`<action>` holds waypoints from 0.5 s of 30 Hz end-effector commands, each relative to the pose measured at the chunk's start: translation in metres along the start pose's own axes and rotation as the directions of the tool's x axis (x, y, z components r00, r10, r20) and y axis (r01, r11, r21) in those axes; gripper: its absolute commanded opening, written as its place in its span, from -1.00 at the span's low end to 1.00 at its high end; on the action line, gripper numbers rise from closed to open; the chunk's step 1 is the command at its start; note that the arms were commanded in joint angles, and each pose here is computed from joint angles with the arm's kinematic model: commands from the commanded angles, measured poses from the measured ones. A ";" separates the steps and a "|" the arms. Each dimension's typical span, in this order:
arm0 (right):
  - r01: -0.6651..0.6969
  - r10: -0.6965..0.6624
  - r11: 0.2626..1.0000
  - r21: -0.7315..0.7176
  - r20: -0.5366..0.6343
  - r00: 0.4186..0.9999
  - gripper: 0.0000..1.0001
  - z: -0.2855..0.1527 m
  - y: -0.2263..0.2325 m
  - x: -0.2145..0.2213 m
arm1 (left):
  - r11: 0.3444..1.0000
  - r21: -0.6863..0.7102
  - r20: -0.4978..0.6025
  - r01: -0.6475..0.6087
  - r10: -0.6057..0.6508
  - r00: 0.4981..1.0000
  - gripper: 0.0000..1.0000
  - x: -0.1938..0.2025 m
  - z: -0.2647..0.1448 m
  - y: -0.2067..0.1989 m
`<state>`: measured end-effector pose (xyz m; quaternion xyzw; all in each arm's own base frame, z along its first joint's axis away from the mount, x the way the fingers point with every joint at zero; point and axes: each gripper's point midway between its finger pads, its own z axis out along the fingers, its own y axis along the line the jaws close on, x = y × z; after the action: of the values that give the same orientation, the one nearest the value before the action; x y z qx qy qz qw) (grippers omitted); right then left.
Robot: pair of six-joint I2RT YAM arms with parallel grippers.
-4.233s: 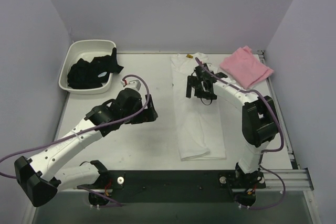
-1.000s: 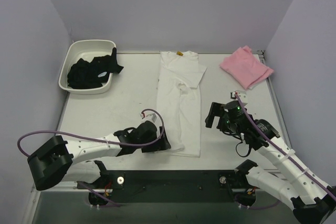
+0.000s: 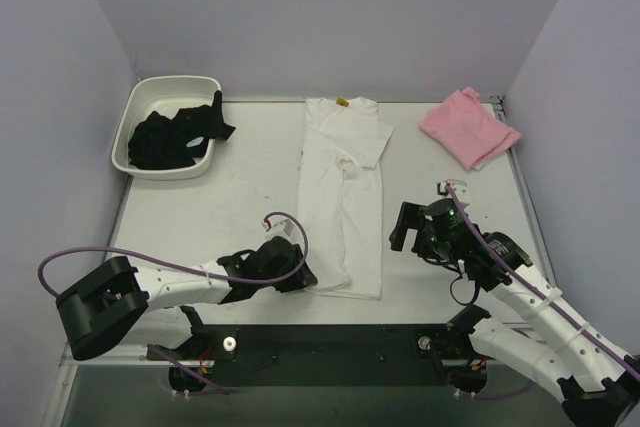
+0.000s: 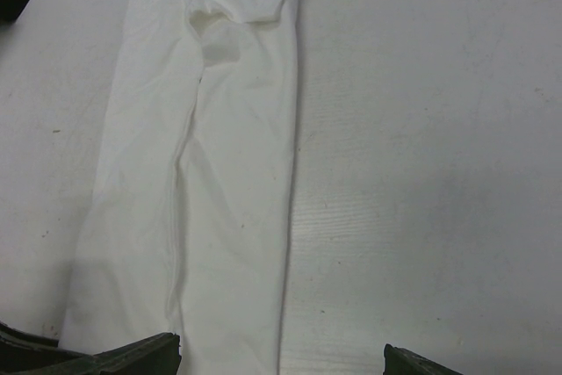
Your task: Fold and stack the t-shirts
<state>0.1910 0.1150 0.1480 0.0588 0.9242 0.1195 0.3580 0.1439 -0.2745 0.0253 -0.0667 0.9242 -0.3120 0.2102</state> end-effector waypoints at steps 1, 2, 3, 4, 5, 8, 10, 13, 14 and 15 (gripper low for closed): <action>-0.004 0.005 1.000 0.007 -0.045 0.999 1.00 0.007 0.000 0.014 | 0.992 -0.125 -0.064 -0.032 0.024 0.998 -0.21 0.017 -0.002 0.035; -0.022 0.022 1.000 0.007 -0.067 0.998 1.00 0.011 -0.001 0.023 | 0.991 -0.127 -0.064 -0.031 0.023 0.998 -0.25 0.017 -0.002 0.035; -0.037 0.034 0.999 -0.030 -0.083 0.996 0.99 0.013 0.006 0.027 | 0.992 -0.125 -0.064 -0.032 0.024 0.998 -0.29 0.017 -0.002 0.035; -0.048 0.044 0.998 -0.040 -0.099 0.994 0.98 0.017 0.007 0.034 | 0.992 -0.123 -0.064 -0.030 0.023 0.998 -0.41 0.017 -0.003 0.035; -0.076 0.071 0.996 -0.037 -0.125 0.990 0.96 0.022 0.005 0.045 | 0.993 -0.117 -0.063 -0.029 0.022 0.998 -0.47 0.016 -0.003 0.032; -0.121 0.111 0.991 -0.056 -0.158 0.981 0.93 0.033 0.006 0.065 | 0.993 -0.118 -0.061 -0.030 0.023 0.998 -0.93 0.015 -0.002 0.030; -0.136 0.118 0.988 -0.077 -0.205 0.972 0.89 0.035 0.009 0.079 | 0.992 -0.122 -0.070 -0.035 0.026 0.997 -0.99 0.016 -0.001 0.030; -0.167 0.141 0.983 -0.082 -0.256 0.956 0.88 0.043 0.009 0.099 | 0.992 -0.122 -0.076 -0.035 0.026 0.997 -1.00 0.017 0.002 0.029; -0.180 0.148 0.978 -0.105 -0.257 0.955 0.86 0.044 0.014 0.101 | 0.992 -0.119 -0.076 -0.035 0.026 0.997 -1.00 0.017 0.003 0.029; -0.199 0.167 0.976 -0.091 -0.275 0.947 0.86 0.047 0.010 0.111 | 0.993 -0.116 -0.079 -0.033 0.024 0.997 -1.00 0.018 0.003 0.029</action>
<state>0.1480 0.1366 0.0538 0.0835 0.9526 0.1665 0.2406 0.1405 -0.2717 0.0192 -0.0648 0.9319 -0.2969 0.1979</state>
